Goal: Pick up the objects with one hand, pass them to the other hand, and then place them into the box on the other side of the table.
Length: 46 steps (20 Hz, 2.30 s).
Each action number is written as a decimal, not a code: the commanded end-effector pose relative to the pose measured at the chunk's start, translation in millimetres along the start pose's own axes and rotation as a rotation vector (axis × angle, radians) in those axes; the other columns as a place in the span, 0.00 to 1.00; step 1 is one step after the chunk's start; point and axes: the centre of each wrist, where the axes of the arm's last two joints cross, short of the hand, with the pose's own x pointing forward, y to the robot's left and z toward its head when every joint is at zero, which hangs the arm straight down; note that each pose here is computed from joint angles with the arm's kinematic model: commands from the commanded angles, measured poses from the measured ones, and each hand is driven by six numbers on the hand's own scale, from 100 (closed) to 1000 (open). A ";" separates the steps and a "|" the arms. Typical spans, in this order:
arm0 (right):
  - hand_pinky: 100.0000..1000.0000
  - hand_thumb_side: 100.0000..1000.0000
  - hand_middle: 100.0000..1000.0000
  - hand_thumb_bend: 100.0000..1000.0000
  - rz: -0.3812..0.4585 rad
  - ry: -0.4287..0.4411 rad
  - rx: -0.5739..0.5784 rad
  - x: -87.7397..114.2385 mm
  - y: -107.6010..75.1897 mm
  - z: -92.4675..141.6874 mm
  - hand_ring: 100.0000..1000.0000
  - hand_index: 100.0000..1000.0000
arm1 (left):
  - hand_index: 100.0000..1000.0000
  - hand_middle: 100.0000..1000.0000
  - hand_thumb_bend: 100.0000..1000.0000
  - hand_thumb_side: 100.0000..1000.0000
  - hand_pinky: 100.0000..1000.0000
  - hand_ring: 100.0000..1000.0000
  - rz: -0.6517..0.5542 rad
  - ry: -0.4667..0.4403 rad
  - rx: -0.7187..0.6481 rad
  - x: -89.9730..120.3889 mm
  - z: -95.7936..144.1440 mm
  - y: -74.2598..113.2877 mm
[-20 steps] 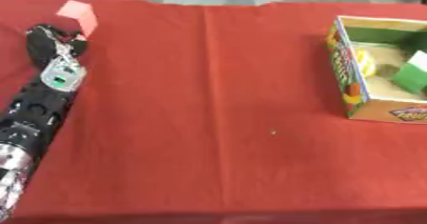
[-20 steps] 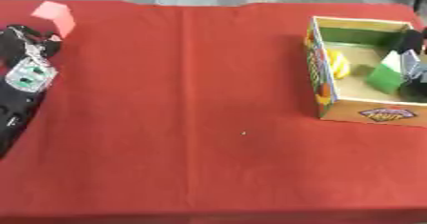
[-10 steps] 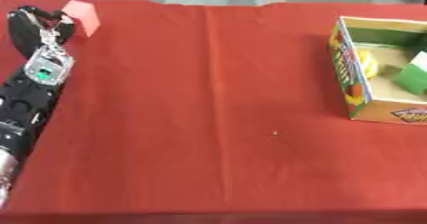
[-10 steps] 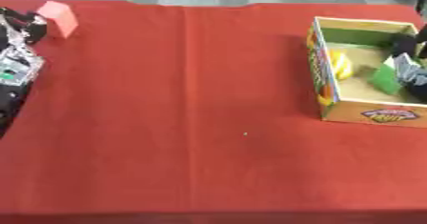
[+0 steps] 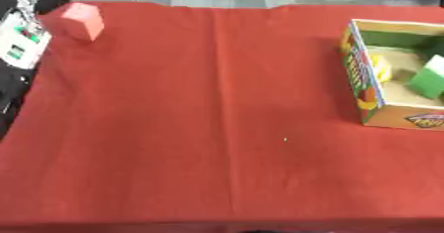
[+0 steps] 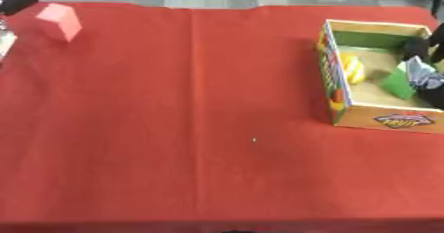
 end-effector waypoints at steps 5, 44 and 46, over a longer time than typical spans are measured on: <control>0.63 0.16 0.37 0.00 -0.003 -0.036 -0.006 6.7 -4.9 -5.0 0.32 0.91 | 0.78 0.70 1.00 0.52 0.81 0.75 -0.032 0.046 -0.107 -13.3 -13.7 5.0; 0.64 0.19 0.38 0.00 -0.038 -0.032 0.004 7.0 3.2 -2.0 0.32 0.92 | 0.78 0.74 0.73 0.44 0.83 0.79 0.065 -0.004 0.055 -25.4 -8.0 -12.0; 0.64 0.19 0.37 0.00 -0.039 -0.032 0.005 7.0 3.4 -2.0 0.32 0.92 | 0.79 0.74 0.73 0.44 0.83 0.80 0.073 -0.013 0.054 -26.4 -7.4 -13.8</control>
